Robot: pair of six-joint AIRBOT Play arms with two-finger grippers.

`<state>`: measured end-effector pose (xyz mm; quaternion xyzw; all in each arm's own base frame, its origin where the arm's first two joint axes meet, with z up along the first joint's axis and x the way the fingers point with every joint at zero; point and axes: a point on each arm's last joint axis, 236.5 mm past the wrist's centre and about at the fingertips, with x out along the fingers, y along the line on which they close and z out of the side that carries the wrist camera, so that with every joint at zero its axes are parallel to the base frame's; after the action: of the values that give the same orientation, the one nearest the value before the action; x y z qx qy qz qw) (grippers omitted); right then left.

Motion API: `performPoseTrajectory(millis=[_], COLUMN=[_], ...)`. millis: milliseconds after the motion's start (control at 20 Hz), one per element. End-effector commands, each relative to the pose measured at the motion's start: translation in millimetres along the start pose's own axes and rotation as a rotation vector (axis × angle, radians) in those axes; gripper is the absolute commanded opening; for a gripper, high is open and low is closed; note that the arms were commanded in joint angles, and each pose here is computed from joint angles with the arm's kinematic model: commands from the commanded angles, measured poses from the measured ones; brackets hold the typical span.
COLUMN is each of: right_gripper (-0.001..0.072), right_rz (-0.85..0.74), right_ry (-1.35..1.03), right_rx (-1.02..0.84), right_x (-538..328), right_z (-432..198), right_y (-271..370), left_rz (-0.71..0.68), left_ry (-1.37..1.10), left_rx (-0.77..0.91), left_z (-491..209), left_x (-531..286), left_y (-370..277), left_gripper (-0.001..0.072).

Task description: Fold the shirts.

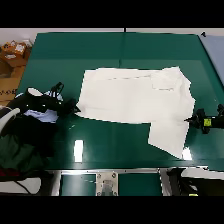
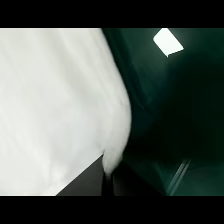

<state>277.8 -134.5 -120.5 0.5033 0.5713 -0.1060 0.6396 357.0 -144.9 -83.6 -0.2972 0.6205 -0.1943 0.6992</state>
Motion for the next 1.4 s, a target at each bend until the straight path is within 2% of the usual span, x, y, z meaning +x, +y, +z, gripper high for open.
performPoseTrajectory(millis=[0, 200, 400, 600, 800, 900, 1050, 1200, 1350], right_gripper=[0.0014, 0.0013, 0.0014, 0.0013, 0.0014, 0.0014, 0.0014, 0.0014, 0.0014], right_rz=[0.062, 0.196, 0.383, 0.513, 0.595, 0.603, 0.594, 0.570, 0.545], right_ry=[0.022, -0.115, -0.500, -1.011, -1.406, -1.487, -1.462, -1.310, -1.043], right_rx=[-0.059, -0.270, -0.636, -0.880, -0.942, -0.981, -0.966, -0.873, -0.756], right_x=[-12, -86, -233, -401, -510, -530, -525, -486, -394], right_z=[3, 12, -32, -135, -232, -259, -246, -184, -97], right_y=[28, 128, 275, 357, 378, 383, 382, 370, 351], left_rz=[0.000, -0.033, -0.088, -0.123, -0.149, -0.133, -0.027, 0.050, 0.082], left_ry=[-0.017, -0.169, -0.502, -0.878, -1.165, -1.218, -1.197, -1.064, -0.862], left_rx=[0.042, 0.236, 0.542, 0.857, 1.074, 1.084, 0.964, 0.856, 0.732], left_z=[11, 55, 72, 8, -86, -102, -71, -13, 53], left_x=[-10, -78, -220, -374, -477, -496, -491, -448, -372], left_y=[-9, -79, -206, -322, -388, -394, -366, -329, -278], left_gripper=[0.0025, 0.0025, 0.0025, 0.0026, 0.0027, 0.0026, 0.0027, 0.0027, 0.0027])
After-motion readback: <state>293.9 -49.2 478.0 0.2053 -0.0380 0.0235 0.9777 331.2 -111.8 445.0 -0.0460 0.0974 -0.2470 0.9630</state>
